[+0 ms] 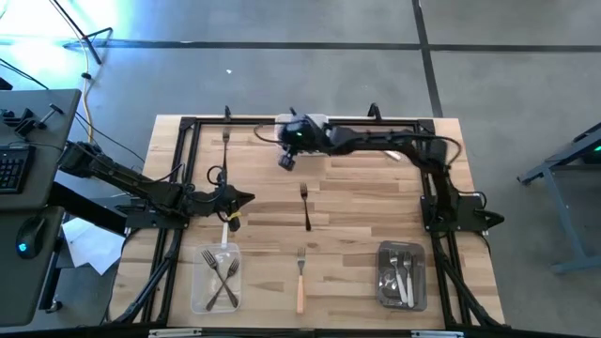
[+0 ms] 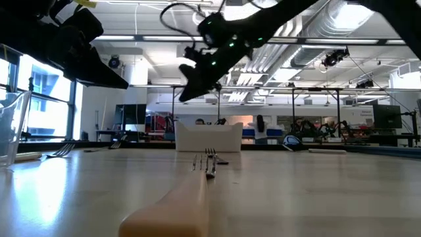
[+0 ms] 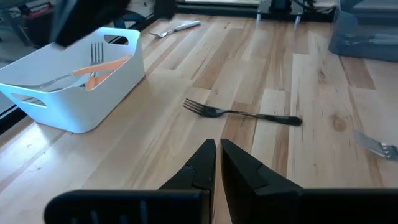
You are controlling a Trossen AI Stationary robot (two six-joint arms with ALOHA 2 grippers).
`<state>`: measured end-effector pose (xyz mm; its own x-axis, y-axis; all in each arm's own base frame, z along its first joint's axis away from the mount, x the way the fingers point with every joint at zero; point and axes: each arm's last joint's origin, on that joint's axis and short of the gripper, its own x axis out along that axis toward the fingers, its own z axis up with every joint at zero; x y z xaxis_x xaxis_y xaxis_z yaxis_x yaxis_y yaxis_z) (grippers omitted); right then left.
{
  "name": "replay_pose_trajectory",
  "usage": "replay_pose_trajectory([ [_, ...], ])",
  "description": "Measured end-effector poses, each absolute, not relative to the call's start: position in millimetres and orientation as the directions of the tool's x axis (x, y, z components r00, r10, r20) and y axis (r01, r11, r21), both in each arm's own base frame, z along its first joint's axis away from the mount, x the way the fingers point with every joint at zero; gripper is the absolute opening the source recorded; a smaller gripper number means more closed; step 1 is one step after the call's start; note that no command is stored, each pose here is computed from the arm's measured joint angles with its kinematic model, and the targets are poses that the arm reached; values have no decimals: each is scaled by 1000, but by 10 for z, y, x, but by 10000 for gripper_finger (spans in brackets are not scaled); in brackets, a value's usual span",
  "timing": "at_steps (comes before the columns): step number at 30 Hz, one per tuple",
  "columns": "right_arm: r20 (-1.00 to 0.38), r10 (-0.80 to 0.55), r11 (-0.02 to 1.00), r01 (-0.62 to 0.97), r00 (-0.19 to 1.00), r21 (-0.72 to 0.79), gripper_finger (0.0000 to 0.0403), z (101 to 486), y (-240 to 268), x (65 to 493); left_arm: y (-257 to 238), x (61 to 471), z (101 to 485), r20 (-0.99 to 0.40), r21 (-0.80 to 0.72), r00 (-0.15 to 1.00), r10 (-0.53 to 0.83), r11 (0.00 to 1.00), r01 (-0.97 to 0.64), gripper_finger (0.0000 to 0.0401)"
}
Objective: Sort silverware by color (type)
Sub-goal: Put the top silver fork into the transparent bin
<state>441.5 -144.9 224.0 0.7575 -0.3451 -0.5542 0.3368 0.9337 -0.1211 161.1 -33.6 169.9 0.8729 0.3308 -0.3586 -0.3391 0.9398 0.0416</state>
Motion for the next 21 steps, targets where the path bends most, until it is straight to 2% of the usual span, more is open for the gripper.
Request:
replay_pose_trajectory([
  [5,-441,-326,942,325,836,-81,0,2311,-1096,3989,-343,1627,1731,-333,30,888,317,945,-326,17],
  [8,-419,-319,943,330,850,-47,0,2272,-905,3661,-345,1630,1740,-325,8,891,316,943,-332,17],
  [12,-371,-363,929,363,855,-72,0,2195,-677,3230,-345,1638,1719,-335,3,885,322,940,-341,17],
  [21,-262,-382,922,387,886,-38,0,2107,-471,2451,-347,1724,1705,-376,-43,875,304,938,-344,17],
])
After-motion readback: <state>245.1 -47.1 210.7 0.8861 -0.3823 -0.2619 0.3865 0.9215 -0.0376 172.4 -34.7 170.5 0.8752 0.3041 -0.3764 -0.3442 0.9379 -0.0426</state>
